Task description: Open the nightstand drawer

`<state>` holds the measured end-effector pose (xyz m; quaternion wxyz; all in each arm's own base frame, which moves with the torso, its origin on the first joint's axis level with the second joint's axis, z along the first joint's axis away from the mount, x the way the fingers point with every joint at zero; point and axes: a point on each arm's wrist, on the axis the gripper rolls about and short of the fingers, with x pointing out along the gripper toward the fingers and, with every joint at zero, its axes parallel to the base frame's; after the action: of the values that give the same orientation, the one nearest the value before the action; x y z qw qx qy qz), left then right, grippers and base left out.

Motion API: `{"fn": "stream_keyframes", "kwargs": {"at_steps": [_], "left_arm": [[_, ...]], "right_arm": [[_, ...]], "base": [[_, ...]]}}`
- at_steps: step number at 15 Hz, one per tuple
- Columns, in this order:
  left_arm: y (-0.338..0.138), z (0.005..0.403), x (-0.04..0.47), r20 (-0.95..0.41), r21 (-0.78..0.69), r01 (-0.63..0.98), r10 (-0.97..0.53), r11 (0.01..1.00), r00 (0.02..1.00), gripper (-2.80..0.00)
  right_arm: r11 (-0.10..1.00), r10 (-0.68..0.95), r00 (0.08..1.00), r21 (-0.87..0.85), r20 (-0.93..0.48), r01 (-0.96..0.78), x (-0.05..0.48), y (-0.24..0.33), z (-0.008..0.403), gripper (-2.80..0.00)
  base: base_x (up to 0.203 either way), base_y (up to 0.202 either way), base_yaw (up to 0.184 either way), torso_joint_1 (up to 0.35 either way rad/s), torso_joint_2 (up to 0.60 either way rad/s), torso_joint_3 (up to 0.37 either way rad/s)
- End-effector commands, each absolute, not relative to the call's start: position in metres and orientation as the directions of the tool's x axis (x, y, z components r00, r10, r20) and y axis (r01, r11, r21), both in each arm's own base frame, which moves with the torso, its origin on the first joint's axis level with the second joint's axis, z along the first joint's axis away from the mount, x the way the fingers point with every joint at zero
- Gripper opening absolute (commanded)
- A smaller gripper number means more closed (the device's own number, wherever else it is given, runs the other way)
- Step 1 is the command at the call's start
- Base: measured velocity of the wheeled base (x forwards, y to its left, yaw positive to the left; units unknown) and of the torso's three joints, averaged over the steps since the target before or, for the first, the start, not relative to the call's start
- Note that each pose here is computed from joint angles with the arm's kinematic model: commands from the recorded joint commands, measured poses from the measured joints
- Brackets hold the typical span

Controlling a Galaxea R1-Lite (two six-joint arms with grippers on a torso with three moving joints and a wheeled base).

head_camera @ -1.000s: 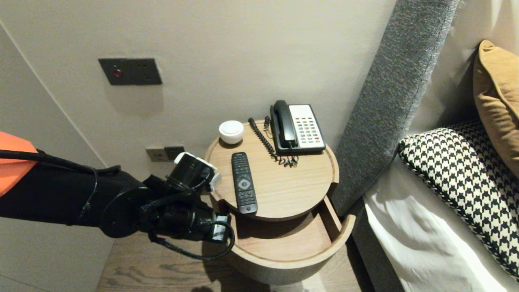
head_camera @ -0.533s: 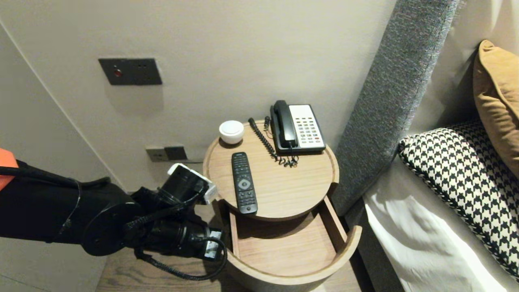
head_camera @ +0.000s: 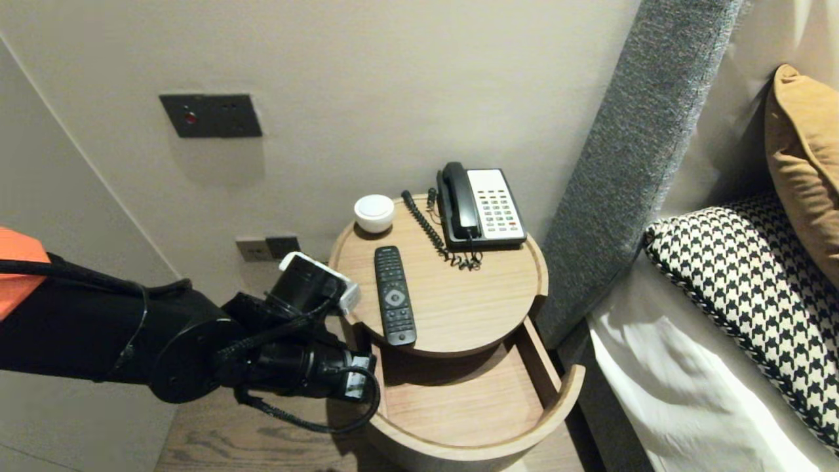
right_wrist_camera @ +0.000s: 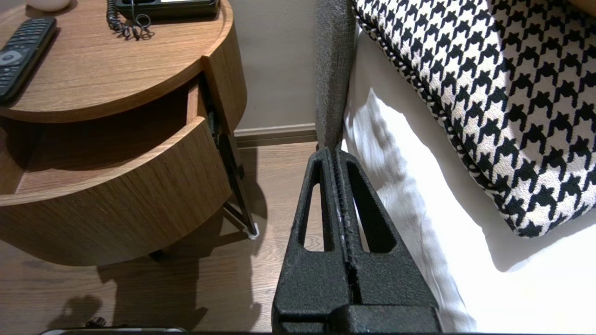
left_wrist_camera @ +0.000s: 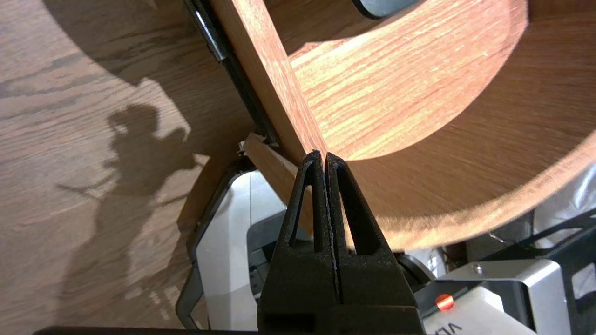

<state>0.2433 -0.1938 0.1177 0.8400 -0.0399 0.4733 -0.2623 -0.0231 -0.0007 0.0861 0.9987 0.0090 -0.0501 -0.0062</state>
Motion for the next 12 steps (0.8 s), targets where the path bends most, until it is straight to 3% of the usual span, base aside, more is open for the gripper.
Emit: {"fn": "stream_keyframes", "kwargs": {"at_steps": [1,12], "left_arm": [[-0.199,0.106,0.248,-0.794,-0.31,0.397,-0.464,0.864,0.392,-2.8],[-0.212,0.099,0.205,-0.823,-0.295,0.491,-0.479,0.819,0.305,-2.8]], "right_arm": [[1.0,-0.014,0.998,0.018,0.06,0.013,-0.02,-0.001,0.075,-2.8],[1.0,-0.013,0.998,0.018,0.06,0.012,-0.02,-0.001,0.075,-2.8]], "base": [[0.0,0.0,0.0,0.0,0.0,0.0],[0.0,0.0,0.0,0.0,0.0,0.0]]}}
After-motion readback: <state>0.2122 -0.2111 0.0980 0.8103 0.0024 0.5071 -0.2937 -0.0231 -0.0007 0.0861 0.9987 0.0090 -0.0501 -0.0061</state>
